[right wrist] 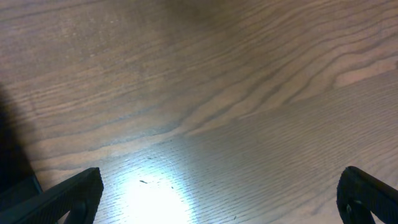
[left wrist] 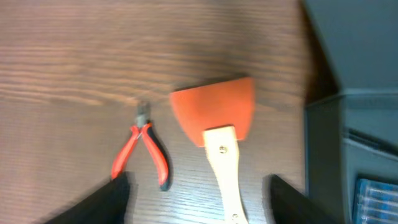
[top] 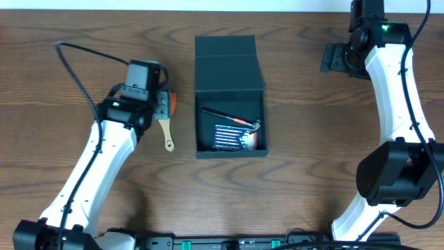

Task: Pack container
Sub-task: 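Withdraw the left gripper and move it over the orange scraper, then lower the left gripper and close it on the scraper's wooden handle, then lift the scraper with the left gripper and carry it over the box, then lower the scraper into the box and open the left gripper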

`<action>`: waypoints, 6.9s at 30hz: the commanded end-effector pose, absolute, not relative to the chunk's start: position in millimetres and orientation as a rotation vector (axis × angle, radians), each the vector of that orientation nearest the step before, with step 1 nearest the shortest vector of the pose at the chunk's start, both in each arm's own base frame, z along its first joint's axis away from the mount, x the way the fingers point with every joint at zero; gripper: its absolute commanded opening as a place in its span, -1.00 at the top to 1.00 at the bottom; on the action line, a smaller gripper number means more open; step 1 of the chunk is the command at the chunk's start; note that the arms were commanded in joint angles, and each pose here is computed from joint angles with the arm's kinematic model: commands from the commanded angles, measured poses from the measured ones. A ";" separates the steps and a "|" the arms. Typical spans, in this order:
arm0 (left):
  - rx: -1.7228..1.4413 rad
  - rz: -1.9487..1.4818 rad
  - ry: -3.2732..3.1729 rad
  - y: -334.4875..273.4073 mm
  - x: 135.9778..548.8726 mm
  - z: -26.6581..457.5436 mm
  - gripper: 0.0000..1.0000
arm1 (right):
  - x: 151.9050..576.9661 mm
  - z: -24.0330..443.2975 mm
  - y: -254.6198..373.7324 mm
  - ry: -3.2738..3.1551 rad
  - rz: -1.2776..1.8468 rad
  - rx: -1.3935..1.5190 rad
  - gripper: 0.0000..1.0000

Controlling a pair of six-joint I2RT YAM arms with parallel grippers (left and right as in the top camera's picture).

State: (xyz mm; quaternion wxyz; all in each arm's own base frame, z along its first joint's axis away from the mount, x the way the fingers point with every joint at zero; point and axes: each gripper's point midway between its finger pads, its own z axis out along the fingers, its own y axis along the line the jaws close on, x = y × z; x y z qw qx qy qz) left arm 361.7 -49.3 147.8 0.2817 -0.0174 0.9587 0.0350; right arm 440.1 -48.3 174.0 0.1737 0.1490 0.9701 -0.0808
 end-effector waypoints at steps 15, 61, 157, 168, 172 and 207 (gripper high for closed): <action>-0.356 0.060 2.775 -48.1 351.4 76.4 -0.97 | 442.3 186.8 -51.7 2.710 -0.231 0.455 -0.98; -0.470 0.024 3.046 -63.4 328.5 -15.1 0.89 | 442.3 186.8 -51.7 2.710 -0.231 0.454 -0.98; 1.516 -0.553 2.147 -253.2 290.9 102.8 0.88 | 442.3 186.8 -51.5 2.710 -0.231 0.454 -0.98; 1.243 -0.455 2.328 -245.3 317.6 91.1 0.89 | 442.3 186.8 -51.7 2.710 -0.231 0.454 -0.98; 1.198 -0.449 2.359 -243.5 318.9 90.2 0.89 | 442.3 186.8 -51.7 2.710 -0.231 0.454 -0.98; 1.180 -0.393 2.472 -229.0 310.0 74.3 0.89 | 442.3 186.8 -51.7 2.710 -0.231 0.455 -0.99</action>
